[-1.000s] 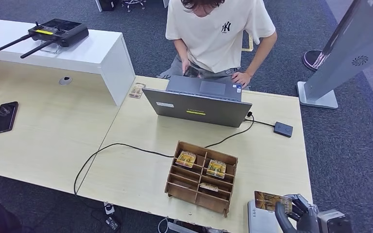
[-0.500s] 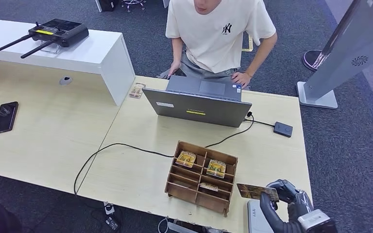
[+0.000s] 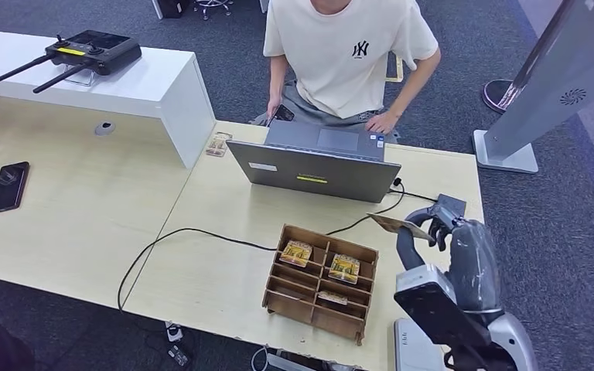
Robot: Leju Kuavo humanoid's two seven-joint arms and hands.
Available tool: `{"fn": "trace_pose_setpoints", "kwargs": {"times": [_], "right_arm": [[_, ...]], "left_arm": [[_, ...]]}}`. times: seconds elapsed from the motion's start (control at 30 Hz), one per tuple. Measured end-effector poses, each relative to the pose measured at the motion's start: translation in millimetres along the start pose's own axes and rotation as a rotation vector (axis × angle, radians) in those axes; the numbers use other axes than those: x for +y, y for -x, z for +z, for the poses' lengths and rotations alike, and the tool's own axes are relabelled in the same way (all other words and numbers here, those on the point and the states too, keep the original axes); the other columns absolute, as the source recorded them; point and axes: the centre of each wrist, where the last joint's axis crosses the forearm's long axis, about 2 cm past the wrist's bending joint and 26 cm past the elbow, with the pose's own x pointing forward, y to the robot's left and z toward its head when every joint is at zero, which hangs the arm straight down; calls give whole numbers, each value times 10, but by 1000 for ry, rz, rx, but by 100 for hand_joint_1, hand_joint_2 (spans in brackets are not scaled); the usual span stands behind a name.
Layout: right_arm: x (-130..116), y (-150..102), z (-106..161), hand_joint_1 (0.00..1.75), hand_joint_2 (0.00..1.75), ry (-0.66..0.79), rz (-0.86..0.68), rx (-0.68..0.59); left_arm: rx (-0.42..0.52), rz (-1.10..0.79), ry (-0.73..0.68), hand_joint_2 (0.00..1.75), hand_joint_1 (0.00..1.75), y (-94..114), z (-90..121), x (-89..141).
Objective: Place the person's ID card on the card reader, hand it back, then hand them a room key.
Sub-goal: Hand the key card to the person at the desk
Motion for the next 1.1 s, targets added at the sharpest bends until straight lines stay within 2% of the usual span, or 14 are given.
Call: {"fn": "trace_pose_setpoints", "kwargs": {"times": [0.33,0.5,0.8,1.1], "right_arm": [[16,-171,-696,175,175,143,312,-37],[35,-185,-850,175,175,167,376,-36],[10,-2,-1182,175,175,261,693,-22],[68,92,-1268,175,175,250,759,-1]], "left_arm": [[-16,-126,-14,0,0,-167,20,181],[-26,-157,-24,0,0,-202,29,208],[-59,-247,-34,0,0,-265,44,264],[-72,-279,-48,0,0,-300,52,303]]}}
